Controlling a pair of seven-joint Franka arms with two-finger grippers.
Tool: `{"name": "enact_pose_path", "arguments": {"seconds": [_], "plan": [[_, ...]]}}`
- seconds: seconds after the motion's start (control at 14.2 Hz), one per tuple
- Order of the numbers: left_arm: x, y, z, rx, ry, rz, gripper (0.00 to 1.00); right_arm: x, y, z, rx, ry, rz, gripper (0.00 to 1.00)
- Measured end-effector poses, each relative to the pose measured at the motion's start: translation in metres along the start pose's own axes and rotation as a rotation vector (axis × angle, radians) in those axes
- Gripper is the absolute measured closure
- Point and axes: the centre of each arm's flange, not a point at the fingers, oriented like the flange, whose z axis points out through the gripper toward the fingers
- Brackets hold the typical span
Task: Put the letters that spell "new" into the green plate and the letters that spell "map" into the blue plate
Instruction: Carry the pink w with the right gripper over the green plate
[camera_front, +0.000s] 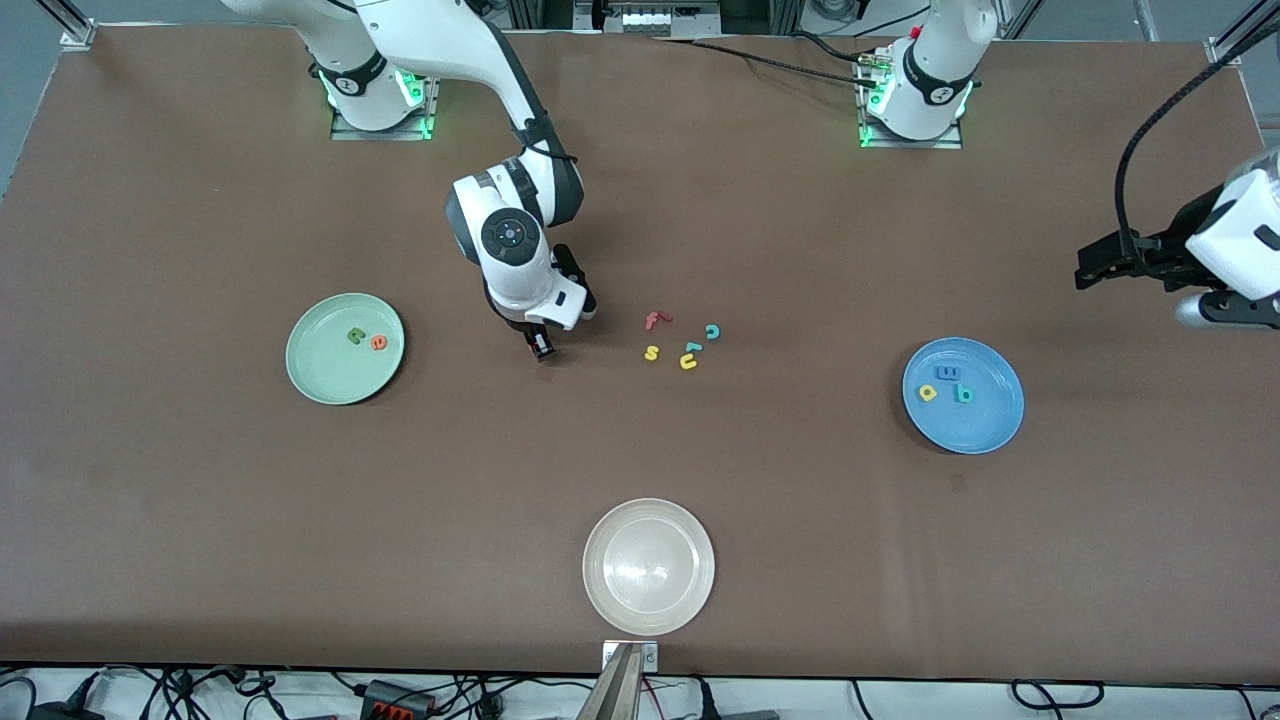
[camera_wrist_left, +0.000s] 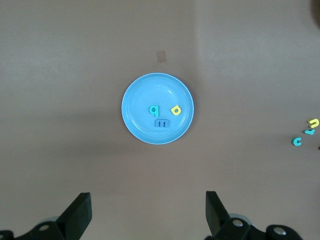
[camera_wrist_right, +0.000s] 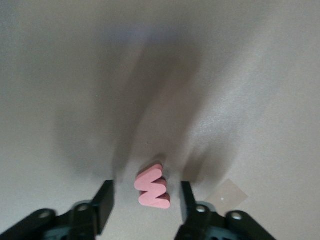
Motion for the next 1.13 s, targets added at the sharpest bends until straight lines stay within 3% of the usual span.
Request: {"name": "enact_pose_path", "arguments": {"seconds": [0.21, 0.92, 1.06, 1.13], "plan": [[-0.019, 0.007, -0.003, 0.004, 0.016, 0.010, 0.00, 0.000, 0.001, -0.001, -0.008, 0.000, 0.000, 0.50], [-0.039, 0.025, -0.003, 0.004, 0.047, 0.037, 0.00, -0.001, 0.000, 0.003, -0.022, -0.003, 0.000, 0.55], [-0.039, 0.027, -0.003, 0.004, 0.048, 0.035, 0.00, -0.001, 0.000, 0.002, -0.025, -0.003, 0.001, 0.74], [-0.039, 0.028, -0.003, 0.004, 0.048, 0.031, 0.00, -0.001, 0.000, 0.002, -0.025, -0.003, 0.001, 0.74]]}}
